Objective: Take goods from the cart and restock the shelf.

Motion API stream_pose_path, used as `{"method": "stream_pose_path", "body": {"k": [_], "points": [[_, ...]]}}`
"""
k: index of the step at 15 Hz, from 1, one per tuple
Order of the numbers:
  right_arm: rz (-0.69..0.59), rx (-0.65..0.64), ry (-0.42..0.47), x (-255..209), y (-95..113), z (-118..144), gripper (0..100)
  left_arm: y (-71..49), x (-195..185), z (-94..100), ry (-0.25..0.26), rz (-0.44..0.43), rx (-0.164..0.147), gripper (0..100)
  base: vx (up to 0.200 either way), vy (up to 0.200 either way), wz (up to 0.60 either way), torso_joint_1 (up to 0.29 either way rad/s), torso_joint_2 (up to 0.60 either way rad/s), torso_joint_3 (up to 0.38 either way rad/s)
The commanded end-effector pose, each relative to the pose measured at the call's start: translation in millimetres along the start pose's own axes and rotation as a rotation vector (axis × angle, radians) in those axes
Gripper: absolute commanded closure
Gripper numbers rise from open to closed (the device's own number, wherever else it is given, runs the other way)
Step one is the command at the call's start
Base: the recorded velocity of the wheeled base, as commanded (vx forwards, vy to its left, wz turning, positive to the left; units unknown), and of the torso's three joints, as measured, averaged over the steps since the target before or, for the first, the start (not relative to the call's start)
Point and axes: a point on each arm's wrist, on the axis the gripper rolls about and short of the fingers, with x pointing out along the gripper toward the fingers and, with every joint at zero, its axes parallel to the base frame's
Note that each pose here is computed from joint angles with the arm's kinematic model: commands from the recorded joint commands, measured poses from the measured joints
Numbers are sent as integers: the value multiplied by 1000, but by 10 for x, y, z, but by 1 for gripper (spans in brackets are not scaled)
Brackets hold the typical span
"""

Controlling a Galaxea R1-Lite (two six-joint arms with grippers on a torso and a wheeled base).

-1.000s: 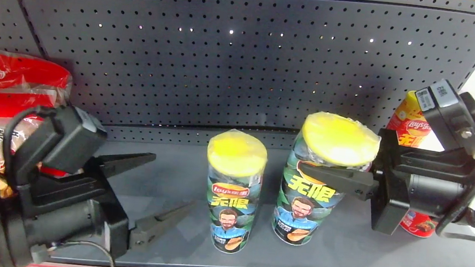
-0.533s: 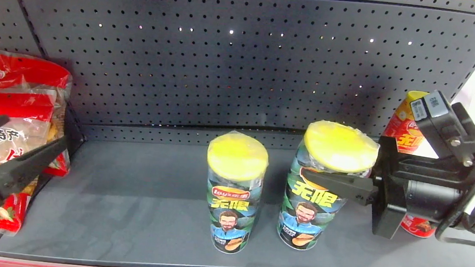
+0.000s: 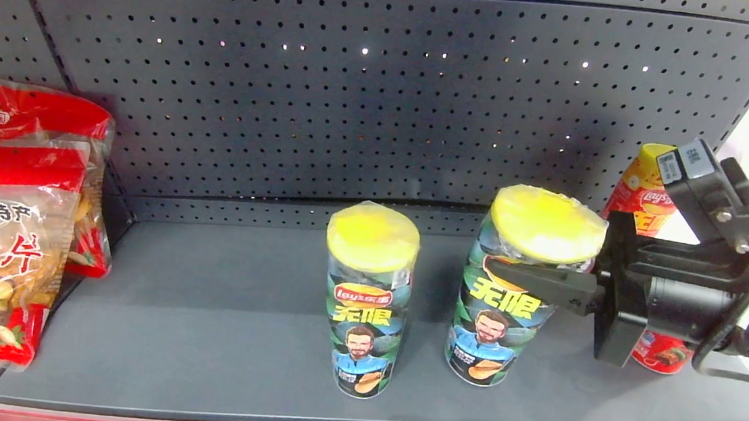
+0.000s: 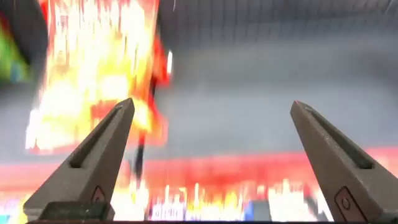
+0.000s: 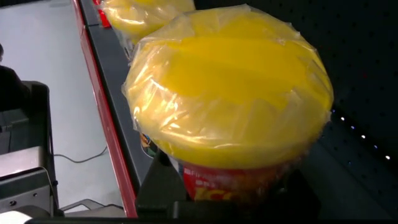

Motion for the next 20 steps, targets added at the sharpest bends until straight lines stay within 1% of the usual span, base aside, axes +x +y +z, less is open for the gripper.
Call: {"method": "stream_pose_path", "body": {"k": [1, 2, 3, 5, 6, 9, 10, 12, 14, 16, 20], "points": [[-1, -2, -2, -9, 2, 6, 100, -2, -234, -339, -45, 59, -8, 0, 0, 0, 0, 0, 0, 0], [-4, -1, 0, -17, 0, -1, 100, -6, -231, -340, -27, 38, -17, 0, 0, 0, 0, 0, 0, 0], [-16, 1, 2, -20, -32, -6, 100, -23, -220, -380, 18, -37, -27, 0, 0, 0, 0, 0, 0, 0], [-18, 4, 4, -12, -44, -10, 100, -26, -225, -383, 13, -53, -36, 0, 0, 0, 0, 0, 0, 0], [-25, 4, 4, 10, -80, -4, 100, -27, -229, -383, 6, -52, -68, 0, 0, 0, 0, 0, 0, 0], [-20, -6, -10, 143, -160, 59, 100, -27, -229, -387, 6, -52, -71, 0, 0, 0, 0, 0, 0, 0], [4, -16, -25, 313, -198, 117, 100, -27, -229, -387, 6, -51, -61, 0, 0, 0, 0, 0, 0, 0], [26, -22, -34, 614, -314, 143, 100, -27, -229, -387, 6, -51, -61, 0, 0, 0, 0, 0, 0, 0], [64, -33, -53, 918, -336, 184, 100, -27, -229, -387, 6, -52, -61, 0, 0, 0, 0, 0, 0, 0], [76, -26, -57, 1106, -376, 169, 100, -27, -229, -387, 6, -52, -61, 0, 0, 0, 0, 0, 0, 0], [101, 39, -32, 1215, -402, 56, 100, -27, -229, -387, 6, -51, -61, 0, 0, 0, 0, 0, 0, 0]]}}
